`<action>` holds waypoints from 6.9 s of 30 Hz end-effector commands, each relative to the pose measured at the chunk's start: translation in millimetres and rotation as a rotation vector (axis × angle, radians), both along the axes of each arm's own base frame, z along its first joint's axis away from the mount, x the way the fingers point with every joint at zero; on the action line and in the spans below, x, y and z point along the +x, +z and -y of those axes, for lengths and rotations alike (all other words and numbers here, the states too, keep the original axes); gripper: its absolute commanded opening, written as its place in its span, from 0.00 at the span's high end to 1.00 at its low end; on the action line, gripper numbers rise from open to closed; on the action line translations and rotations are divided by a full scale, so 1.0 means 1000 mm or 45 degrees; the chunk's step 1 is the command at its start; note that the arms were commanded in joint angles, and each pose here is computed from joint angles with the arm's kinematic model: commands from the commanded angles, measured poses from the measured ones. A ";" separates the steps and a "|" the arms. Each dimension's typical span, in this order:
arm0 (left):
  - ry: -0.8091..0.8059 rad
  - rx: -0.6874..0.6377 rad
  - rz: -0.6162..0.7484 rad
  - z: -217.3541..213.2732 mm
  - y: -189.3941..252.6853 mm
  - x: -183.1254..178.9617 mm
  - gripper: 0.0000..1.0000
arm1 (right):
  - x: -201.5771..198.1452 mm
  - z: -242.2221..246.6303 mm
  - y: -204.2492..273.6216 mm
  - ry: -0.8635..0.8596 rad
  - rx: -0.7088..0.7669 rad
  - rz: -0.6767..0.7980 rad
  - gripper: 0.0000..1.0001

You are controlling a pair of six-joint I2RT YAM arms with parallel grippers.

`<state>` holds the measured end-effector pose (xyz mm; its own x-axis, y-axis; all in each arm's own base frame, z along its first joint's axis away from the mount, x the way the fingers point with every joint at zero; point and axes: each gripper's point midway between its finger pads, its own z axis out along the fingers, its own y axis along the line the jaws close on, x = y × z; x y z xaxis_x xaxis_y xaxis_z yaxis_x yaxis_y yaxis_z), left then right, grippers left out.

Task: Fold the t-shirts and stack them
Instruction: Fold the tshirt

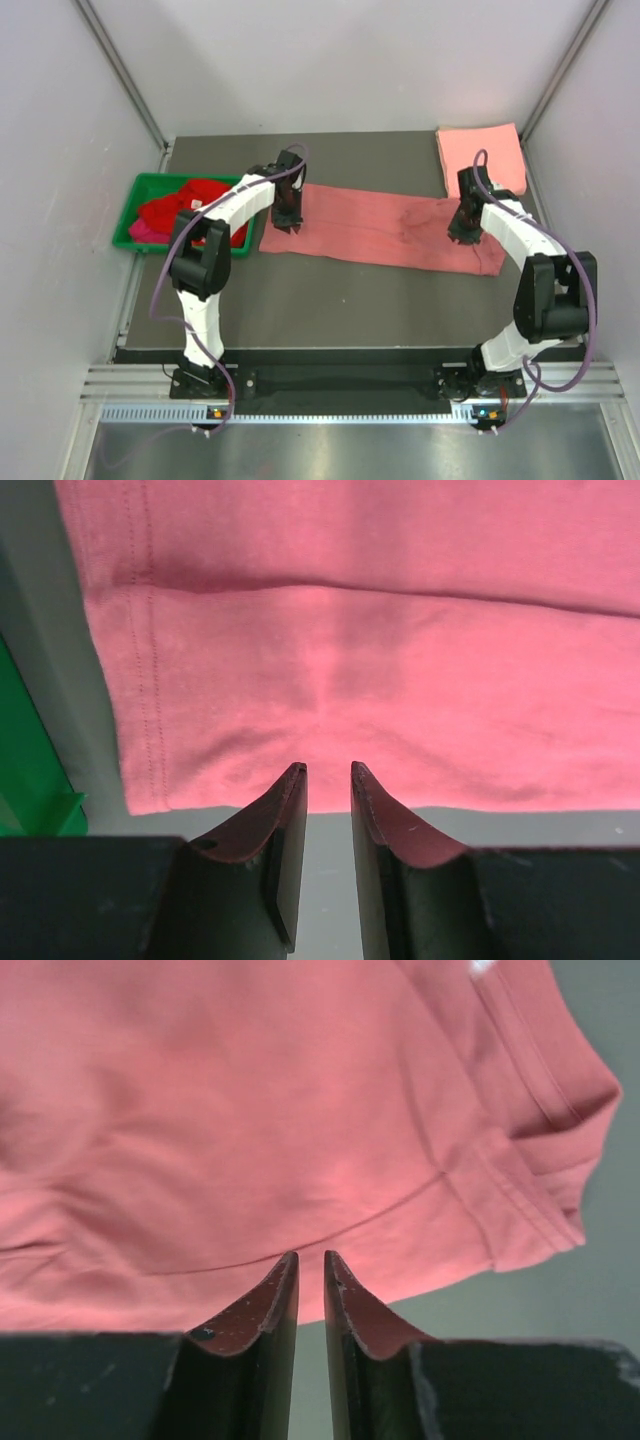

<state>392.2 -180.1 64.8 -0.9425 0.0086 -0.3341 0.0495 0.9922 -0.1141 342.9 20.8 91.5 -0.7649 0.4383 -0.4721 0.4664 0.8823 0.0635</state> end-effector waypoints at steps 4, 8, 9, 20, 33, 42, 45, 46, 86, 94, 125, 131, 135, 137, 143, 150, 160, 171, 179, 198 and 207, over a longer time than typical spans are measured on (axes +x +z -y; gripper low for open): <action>0.086 0.176 -0.092 -0.028 -0.042 -0.014 0.71 | -0.022 0.038 -0.040 -0.102 -0.053 -0.132 0.85; 0.120 0.288 -0.151 -0.047 -0.066 -0.031 0.70 | -0.052 0.075 -0.063 -0.190 -0.171 -0.252 0.87; 0.127 0.299 -0.155 -0.049 -0.069 -0.033 0.70 | -0.055 0.087 -0.063 -0.224 -0.220 -0.252 0.87; 0.184 0.273 -0.196 -0.055 -0.082 -0.073 0.71 | -0.079 0.115 -0.074 -0.263 -0.322 -0.333 0.89; 0.233 0.281 -0.072 -0.060 -0.030 -0.079 0.68 | -0.079 0.120 -0.053 -0.279 -0.346 -0.298 0.89; -0.100 -0.364 0.262 0.062 0.094 -0.002 0.60 | -0.022 0.098 0.021 -0.102 -0.187 0.009 0.77; -0.217 -0.674 0.311 0.110 0.120 0.011 0.60 | 0.010 0.080 0.034 0.021 -0.070 0.121 0.77; -0.226 -0.725 0.298 0.118 0.122 0.012 0.61 | 0.021 0.078 0.042 0.036 -0.049 0.151 0.77; 0.033 0.356 0.056 -0.062 0.017 -0.053 0.59 | -0.069 0.088 -0.049 -0.621 0.179 -0.017 0.57; 0.011 0.363 0.072 -0.061 0.031 -0.060 0.60 | -0.074 0.098 -0.067 -0.671 0.125 -0.037 0.59; 0.040 0.093 -0.058 -0.024 -0.013 -0.063 0.60 | -0.095 0.158 -0.050 -0.643 -0.044 -0.041 1.00; 0.021 0.037 -0.081 -0.019 -0.023 -0.059 0.60 | -0.094 0.157 -0.051 -0.636 -0.037 -0.044 1.00; 0.034 0.084 -0.119 -0.026 -0.033 -0.065 0.60 | -0.094 0.158 -0.051 -0.641 -0.040 -0.046 1.00; 0.027 0.091 -0.134 -0.027 -0.037 -0.067 0.63 | -0.094 0.158 -0.050 -0.645 -0.044 -0.043 1.00; 0.052 0.115 -0.165 -0.034 -0.040 -0.081 1.00 | -0.098 0.162 -0.051 -0.652 -0.050 -0.067 1.00; 0.073 0.150 -0.207 -0.042 -0.051 -0.110 1.00 | -0.098 0.167 -0.043 -0.682 -0.035 -0.072 1.00; 0.045 0.049 -0.205 -0.038 -0.038 -0.152 1.00 | -0.114 0.162 -0.050 -0.666 -0.015 -0.142 1.00; 0.077 0.097 -0.195 -0.047 -0.035 -0.161 0.94 | -0.124 0.180 -0.045 -0.730 -0.120 -0.164 1.00; 0.069 0.219 -0.067 -0.052 -0.001 -0.120 0.69 | -0.114 0.175 -0.043 -0.668 -0.076 -0.121 0.96; -0.001 0.141 -0.125 -0.013 -0.047 -0.061 0.69 | -0.114 0.177 -0.049 -0.665 -0.082 -0.146 0.96; 0.106 0.353 -0.209 -0.059 -0.070 -0.100 0.72 | -0.107 0.172 -0.044 -0.629 -0.046 -0.085 0.93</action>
